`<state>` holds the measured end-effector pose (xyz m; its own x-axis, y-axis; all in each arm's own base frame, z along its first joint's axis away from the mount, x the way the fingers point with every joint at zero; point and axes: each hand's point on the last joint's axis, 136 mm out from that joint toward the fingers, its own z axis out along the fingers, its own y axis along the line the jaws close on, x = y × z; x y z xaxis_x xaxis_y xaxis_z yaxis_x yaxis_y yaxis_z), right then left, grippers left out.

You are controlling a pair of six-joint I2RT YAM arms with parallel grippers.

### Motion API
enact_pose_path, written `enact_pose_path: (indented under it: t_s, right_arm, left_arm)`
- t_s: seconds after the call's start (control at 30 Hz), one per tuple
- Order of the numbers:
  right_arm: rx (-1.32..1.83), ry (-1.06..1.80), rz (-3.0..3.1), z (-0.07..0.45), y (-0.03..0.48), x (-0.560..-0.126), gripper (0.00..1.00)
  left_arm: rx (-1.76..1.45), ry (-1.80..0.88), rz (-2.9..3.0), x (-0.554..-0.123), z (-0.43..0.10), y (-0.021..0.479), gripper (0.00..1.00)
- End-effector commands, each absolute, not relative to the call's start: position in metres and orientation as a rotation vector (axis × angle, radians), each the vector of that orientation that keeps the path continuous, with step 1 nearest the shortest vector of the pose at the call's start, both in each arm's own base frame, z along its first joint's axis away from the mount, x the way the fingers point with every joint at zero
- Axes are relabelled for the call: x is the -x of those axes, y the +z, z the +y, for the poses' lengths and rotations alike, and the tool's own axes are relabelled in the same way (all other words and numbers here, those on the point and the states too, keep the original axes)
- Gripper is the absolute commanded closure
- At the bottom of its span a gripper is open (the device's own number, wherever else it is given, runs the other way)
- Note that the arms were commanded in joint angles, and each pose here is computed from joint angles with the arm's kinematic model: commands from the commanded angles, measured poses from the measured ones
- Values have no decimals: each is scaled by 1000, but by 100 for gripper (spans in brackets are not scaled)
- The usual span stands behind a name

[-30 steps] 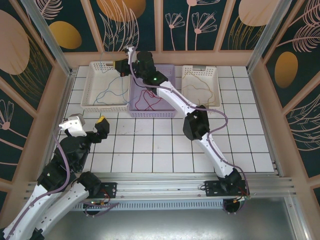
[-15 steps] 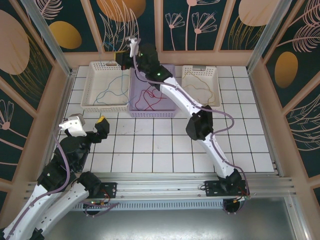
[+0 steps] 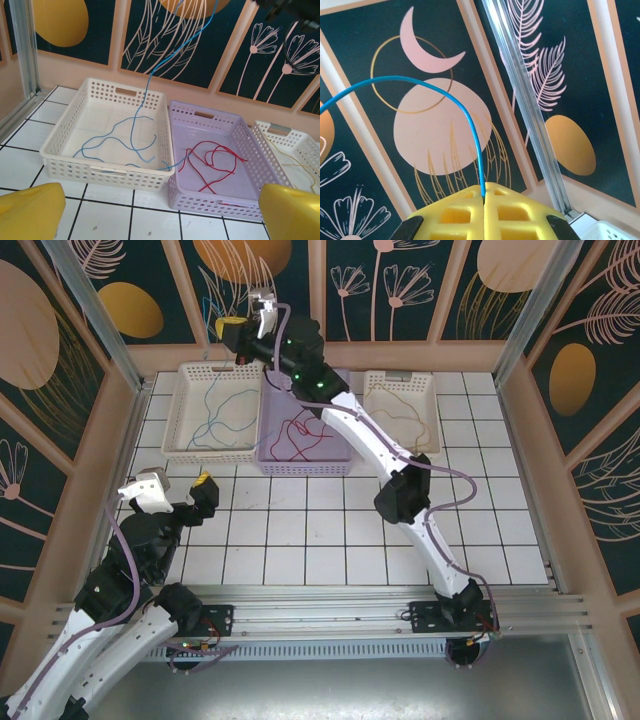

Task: Untangle the cables
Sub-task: Place the cable in the container.

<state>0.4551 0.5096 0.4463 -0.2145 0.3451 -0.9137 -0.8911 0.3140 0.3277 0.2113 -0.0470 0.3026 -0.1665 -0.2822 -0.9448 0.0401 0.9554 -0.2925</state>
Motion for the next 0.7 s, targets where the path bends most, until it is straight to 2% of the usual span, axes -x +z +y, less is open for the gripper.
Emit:
enact_pose_path:
  t_s: [0.0, 0.17, 0.3, 0.5, 0.67]
  right_arm:
    - [533, 1267, 1388, 518, 393, -485, 100]
    - [495, 1288, 1517, 523, 328, -511, 100]
    - [509, 1277, 1570, 528, 303, -513, 100]
    - [493, 1275, 1517, 519, 337, -511, 100]
    - [511, 1329, 1380, 510, 405, -485, 100]
  left_arm:
    - [193, -269, 1698, -213, -44, 304, 1]
    - [190, -272, 1698, -213, -45, 304, 1]
    - [187, -275, 1697, -213, -45, 304, 2]
    - [190, -276, 1695, -212, -44, 305, 2]
    - [188, -276, 1694, -212, -45, 305, 2]
